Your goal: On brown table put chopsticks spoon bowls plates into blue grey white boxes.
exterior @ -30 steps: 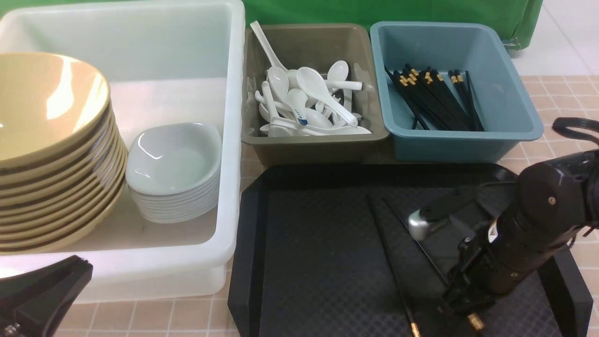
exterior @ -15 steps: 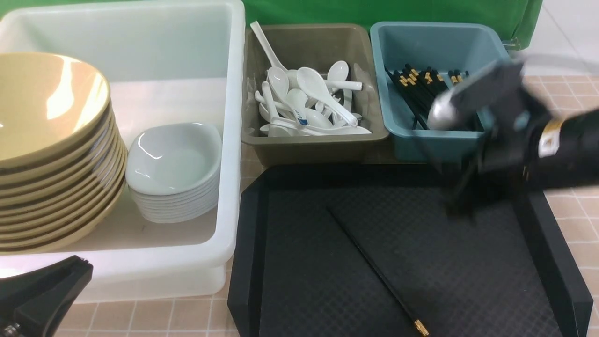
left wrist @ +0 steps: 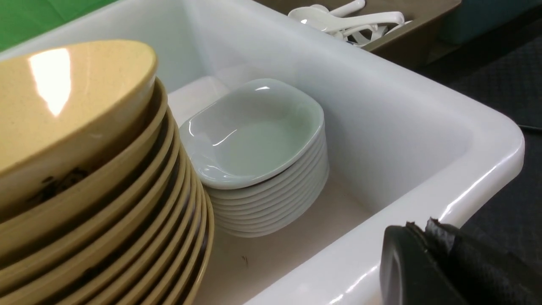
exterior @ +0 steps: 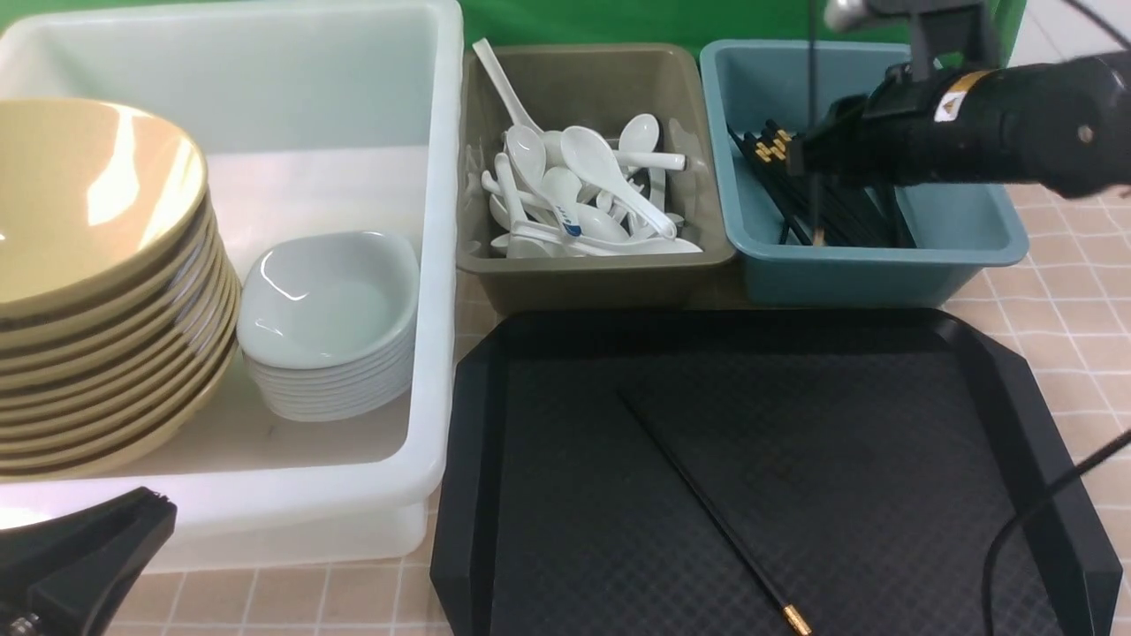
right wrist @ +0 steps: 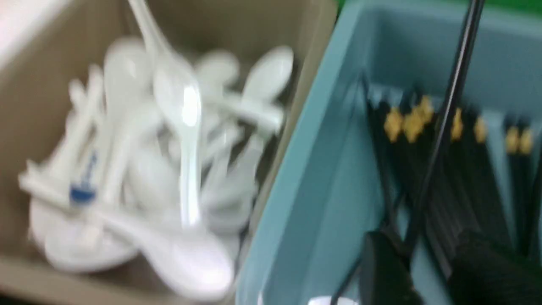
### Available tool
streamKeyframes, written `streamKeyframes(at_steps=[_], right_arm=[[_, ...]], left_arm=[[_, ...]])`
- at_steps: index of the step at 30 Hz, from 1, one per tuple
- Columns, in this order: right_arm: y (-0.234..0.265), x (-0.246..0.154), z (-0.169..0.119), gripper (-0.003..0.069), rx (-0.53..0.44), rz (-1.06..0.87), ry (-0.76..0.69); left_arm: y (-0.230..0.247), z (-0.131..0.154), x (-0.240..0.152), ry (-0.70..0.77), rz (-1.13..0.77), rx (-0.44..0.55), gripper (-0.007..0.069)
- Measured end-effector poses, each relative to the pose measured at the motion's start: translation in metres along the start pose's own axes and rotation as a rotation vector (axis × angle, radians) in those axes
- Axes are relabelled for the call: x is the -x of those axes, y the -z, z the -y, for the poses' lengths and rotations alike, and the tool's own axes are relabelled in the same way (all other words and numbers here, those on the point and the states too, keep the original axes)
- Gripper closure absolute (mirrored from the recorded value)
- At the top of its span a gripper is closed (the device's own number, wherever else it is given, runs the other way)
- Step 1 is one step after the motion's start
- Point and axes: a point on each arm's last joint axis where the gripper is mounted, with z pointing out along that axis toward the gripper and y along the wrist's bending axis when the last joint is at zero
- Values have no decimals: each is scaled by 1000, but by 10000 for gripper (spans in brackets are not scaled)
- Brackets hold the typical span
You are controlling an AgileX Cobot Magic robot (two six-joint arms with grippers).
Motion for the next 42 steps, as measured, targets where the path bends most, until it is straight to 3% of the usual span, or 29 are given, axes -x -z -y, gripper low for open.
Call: streamKeyframes(at_steps=[4, 10, 15, 22, 24, 26, 29, 33, 38, 41, 42], right_arm=[[10, -16, -25, 279, 48, -313, 49], [28, -93, -94, 312, 184, -747, 311], [30, -132, -113, 324, 206, -784, 348], [18, -154, -117, 347, 198, -744, 313], [13, -159, -117, 375, 191, -762, 318], [12, -159, -117, 479, 195, -754, 336], [18, -153, -120, 578, 213, -728, 352], [41, -124, -121, 580, 242, -602, 368], [99, -31, -108, 580, 177, -51, 490], [106, 9, -86, 580, 121, 261, 441], [104, 11, -81, 579, 110, 272, 428]], left_arm=[[0, 0, 0, 0, -2, 0, 621], [0, 0, 0, -2, -2, 1, 621], [0, -1, 0, -12, -3, 6, 621], [0, -1, 0, -12, -1, 6, 621], [0, -1, 0, -12, 0, 6, 621], [0, -1, 0, -13, 3, 7, 621], [0, -1, 0, -13, 5, 7, 621], [0, -1, 0, -14, 5, 8, 621], [0, -1, 1, -15, 7, 9, 621], [0, -1, 1, -17, 10, 9, 621], [0, -1, 1, -17, 10, 9, 621]])
